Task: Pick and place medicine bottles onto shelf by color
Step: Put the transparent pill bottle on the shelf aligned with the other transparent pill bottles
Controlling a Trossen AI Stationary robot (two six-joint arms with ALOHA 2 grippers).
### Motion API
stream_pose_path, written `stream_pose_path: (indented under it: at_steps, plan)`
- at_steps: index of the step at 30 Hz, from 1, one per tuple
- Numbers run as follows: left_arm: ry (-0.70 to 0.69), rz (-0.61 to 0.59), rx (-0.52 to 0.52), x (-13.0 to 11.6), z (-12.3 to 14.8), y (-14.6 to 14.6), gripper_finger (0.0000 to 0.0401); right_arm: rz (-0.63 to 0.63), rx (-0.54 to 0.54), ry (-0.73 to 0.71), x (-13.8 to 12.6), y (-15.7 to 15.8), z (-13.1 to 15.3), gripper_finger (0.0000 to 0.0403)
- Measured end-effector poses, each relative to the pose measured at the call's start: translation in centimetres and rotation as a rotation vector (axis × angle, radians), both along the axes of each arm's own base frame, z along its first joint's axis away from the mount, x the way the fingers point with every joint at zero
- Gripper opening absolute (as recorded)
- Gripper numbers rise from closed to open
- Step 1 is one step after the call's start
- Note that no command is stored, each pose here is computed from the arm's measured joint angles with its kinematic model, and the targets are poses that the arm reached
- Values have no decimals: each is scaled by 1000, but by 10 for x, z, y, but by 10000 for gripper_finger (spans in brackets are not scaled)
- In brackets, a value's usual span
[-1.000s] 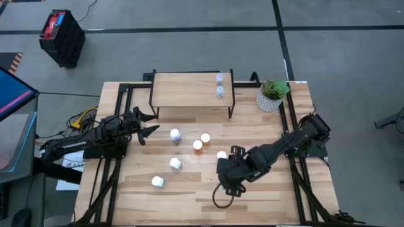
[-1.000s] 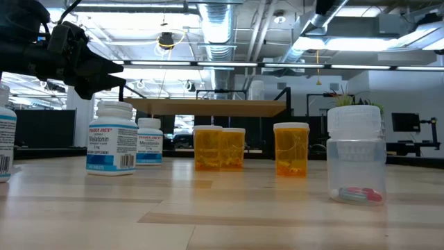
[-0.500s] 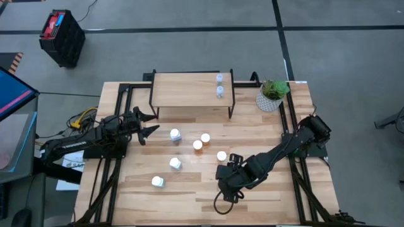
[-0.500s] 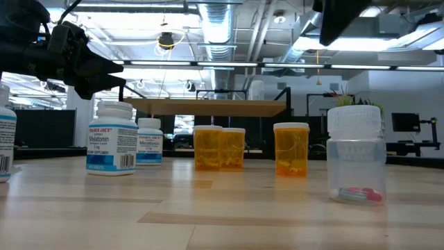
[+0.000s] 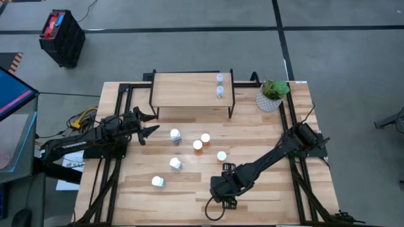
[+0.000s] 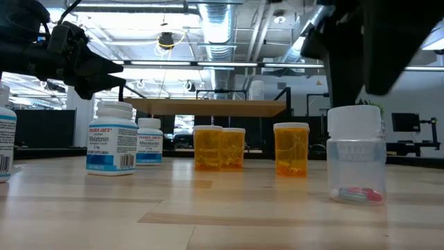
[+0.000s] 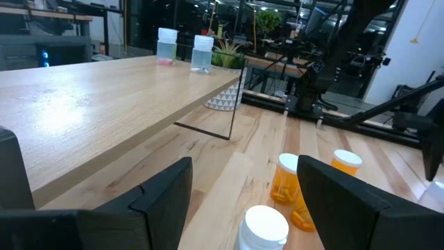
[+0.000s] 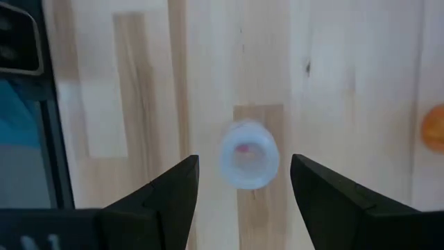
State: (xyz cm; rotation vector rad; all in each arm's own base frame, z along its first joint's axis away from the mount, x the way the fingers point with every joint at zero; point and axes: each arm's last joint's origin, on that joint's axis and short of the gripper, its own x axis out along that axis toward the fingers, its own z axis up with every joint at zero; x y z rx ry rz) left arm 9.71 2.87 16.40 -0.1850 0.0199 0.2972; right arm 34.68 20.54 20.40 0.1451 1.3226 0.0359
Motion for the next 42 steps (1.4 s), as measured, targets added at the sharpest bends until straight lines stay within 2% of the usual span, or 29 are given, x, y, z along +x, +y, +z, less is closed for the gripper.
stream_pose_path:
  at_steps: [13,21,33,42]
  plan:
    - [0,3,0,0,0,0,248,-52,2,31,5,2,-17,248]
    - [0,3,0,0,0,0,248,-89,22,11,10,-2,-14,244]
    - [0,2,0,0,0,0,248,-93,31,-3,12,-2,-13,175]
    - [0,2,0,0,0,0,248,-100,36,-20,15,-5,-13,141]
